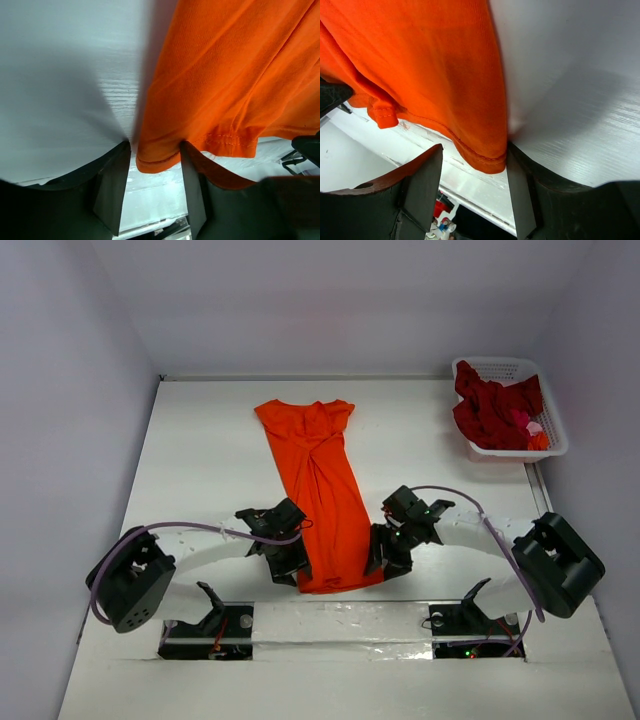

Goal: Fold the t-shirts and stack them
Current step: Grab the bottom of the folded rectangular tshirt with both arms

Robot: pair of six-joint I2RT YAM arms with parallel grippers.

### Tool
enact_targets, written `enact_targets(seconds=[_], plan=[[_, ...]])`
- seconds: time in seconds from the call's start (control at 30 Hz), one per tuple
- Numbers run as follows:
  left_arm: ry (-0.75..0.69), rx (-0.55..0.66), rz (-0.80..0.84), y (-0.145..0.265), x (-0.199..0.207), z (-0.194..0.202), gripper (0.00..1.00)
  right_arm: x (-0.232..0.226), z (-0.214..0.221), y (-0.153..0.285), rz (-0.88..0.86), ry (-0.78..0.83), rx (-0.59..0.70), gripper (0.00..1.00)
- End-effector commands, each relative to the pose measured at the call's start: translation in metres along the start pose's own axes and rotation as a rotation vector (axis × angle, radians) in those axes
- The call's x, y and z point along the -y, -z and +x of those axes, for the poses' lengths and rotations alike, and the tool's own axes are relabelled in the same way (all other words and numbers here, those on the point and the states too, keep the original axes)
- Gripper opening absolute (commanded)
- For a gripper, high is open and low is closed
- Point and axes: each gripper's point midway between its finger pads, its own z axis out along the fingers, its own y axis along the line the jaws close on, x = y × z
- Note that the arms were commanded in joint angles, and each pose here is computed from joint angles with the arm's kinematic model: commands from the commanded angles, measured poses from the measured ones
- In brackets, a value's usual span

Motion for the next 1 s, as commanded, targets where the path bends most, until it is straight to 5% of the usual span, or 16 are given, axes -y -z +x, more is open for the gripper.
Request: enact_targets(seconds=[0.0, 0.3, 0.53, 0.97], plan=[[-0.01, 0.008, -0.034, -0.006, -0.007, 0.0, 0.41, -0.004, -0.012, 0.004, 0.008, 0.031, 0.058, 0.59], [-0.001, 0.014, -0.036, 0.0, -0.01, 0.002, 0.33, -0.004, -0.013, 0.002, 0.006, 0.03, 0.058, 0.57], [0.001, 0.01, -0.038, -0.003, -0.011, 0.002, 0.31, -0.005, -0.015, 0.002, 0.004, 0.03, 0.061, 0.41], [-0.003, -0.008, -0.053, -0.012, -0.013, 0.003, 0.26, -0.006, -0.014, -0.001, -0.005, 0.028, 0.049, 0.32]])
